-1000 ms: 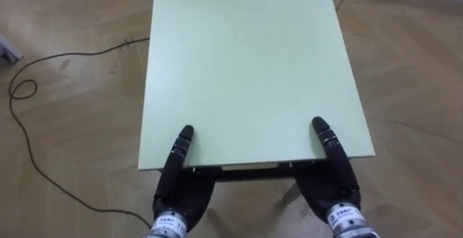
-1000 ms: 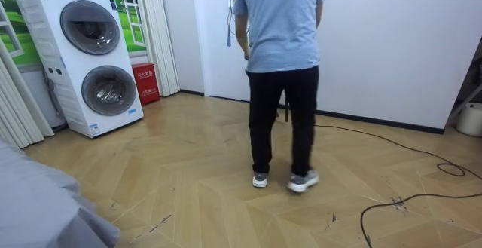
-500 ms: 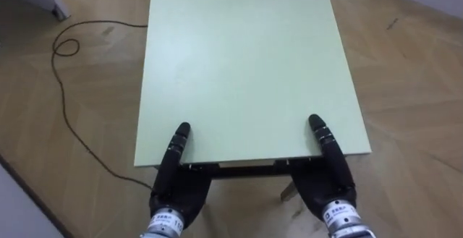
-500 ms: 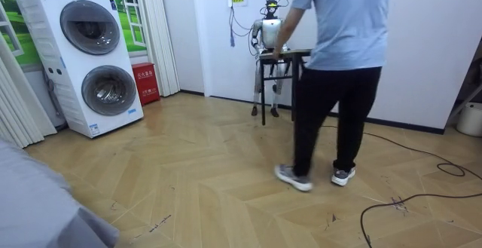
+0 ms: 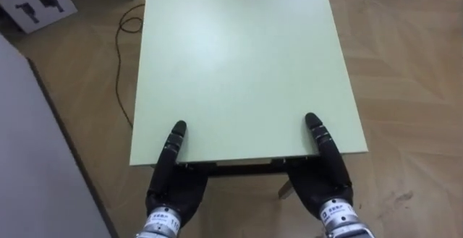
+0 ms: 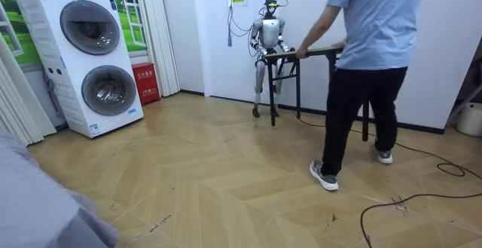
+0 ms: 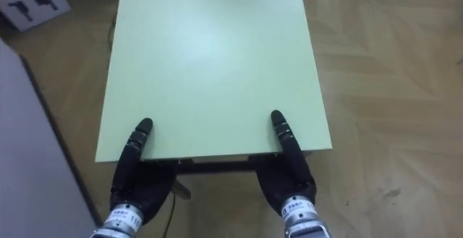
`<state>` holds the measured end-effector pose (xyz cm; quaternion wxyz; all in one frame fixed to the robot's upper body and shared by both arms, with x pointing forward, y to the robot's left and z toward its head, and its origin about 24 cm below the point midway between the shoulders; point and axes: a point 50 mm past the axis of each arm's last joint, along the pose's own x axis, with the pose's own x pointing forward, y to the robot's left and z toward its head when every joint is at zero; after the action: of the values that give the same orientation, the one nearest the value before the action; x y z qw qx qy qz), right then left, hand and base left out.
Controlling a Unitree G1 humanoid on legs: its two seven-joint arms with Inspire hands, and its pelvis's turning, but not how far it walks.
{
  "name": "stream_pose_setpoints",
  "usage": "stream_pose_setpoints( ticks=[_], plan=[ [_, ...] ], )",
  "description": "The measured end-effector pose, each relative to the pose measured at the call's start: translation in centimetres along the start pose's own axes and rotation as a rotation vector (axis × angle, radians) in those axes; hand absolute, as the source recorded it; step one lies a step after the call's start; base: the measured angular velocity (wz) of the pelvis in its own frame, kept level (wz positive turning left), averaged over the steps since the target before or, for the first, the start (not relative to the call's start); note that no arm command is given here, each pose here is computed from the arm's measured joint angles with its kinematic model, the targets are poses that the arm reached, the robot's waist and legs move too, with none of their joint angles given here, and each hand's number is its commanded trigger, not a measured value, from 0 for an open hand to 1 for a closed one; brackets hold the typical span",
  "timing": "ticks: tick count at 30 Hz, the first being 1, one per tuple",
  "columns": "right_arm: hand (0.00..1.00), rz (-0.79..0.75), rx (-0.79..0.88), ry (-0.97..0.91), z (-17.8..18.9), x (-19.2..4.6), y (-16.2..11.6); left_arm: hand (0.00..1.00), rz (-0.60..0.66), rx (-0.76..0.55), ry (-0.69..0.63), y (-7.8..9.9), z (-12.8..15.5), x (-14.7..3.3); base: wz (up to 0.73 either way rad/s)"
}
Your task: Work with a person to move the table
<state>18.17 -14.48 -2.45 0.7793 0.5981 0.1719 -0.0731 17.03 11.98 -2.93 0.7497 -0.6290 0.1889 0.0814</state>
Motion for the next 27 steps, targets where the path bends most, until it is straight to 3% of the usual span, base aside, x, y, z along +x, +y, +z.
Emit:
stream_pose_setpoints(
  ticks=[13, 27],
  plan=[
    [1.00, -0.006, 0.002, -0.001, 0.31, 0.17, -0.15, 1.00, 0.008, -0.028, 0.026, 0.13, -0.59, 0.03, 0.76],
    [1.00, 0.002, -0.013, 0.011, -0.04, 0.52, 0.26, 1.00, 0.014, -0.010, -0.002, 0.24, -0.15, 0.33, 0.19]
  ],
)
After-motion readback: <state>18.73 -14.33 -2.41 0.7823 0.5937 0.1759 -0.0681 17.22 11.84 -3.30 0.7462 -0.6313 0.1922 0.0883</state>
